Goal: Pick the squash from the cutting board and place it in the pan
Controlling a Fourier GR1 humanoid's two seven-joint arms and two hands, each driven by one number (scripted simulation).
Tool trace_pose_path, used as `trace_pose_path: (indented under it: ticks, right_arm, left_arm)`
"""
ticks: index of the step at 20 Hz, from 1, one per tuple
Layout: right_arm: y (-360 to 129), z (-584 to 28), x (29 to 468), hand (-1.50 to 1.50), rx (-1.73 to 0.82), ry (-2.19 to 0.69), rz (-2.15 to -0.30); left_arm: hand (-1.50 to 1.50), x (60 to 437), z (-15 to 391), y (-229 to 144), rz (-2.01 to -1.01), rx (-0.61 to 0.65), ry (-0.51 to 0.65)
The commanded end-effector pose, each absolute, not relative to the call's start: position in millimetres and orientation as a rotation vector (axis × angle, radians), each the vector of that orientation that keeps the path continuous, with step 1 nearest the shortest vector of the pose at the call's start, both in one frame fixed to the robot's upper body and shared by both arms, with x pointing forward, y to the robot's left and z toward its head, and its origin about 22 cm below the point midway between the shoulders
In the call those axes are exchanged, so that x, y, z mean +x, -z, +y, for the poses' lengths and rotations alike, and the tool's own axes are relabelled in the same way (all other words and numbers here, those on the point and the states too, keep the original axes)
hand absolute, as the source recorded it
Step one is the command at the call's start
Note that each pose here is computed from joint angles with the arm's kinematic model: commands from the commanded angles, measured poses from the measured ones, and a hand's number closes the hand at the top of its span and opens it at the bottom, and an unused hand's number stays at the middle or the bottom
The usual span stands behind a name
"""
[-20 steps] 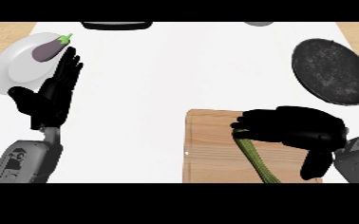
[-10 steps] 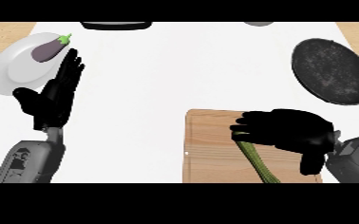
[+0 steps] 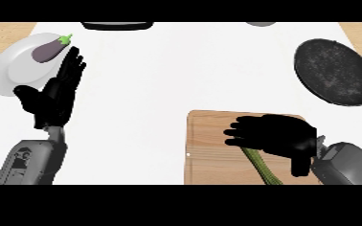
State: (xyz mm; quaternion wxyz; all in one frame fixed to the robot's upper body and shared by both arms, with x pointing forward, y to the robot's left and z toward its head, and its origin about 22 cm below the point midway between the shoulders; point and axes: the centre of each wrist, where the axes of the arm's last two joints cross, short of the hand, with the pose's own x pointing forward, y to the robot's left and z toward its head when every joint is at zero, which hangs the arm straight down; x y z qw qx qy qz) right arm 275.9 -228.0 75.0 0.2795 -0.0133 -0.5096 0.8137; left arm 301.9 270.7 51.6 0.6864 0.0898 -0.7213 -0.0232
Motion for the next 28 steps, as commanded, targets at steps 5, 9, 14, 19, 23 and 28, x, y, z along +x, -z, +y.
trace_pose_path:
  ticks: [5,9,14,19,23,28]
  right_arm:
    - [-36,-215,277,-1.5,-0.049,-2.26,-1.28]
    - [-44,-235,279,-1.5,-0.039,-2.264,-1.248]
    - [-26,-209,266,1.5,0.042,-2.332,-1.226]
    - [-21,-218,272,1.5,0.102,-2.362,-1.321]
    - [-22,-215,267,1.5,0.104,-2.366,-1.328]
    - [3,-219,274,1.5,-0.271,-1.867,-1.118]
  left_arm:
    - [0.0,297,275,-64,-1.633,0.207,0.062]
    - [0.0,292,284,-55,-1.626,0.187,0.045]
    - [0.0,306,260,-42,-1.61,0.207,0.071]
    - [0.0,288,278,-51,-1.629,0.204,0.054]
    - [0.0,304,265,-39,-1.618,0.201,0.06]
    - [0.0,290,274,-51,-1.615,0.215,0.03]
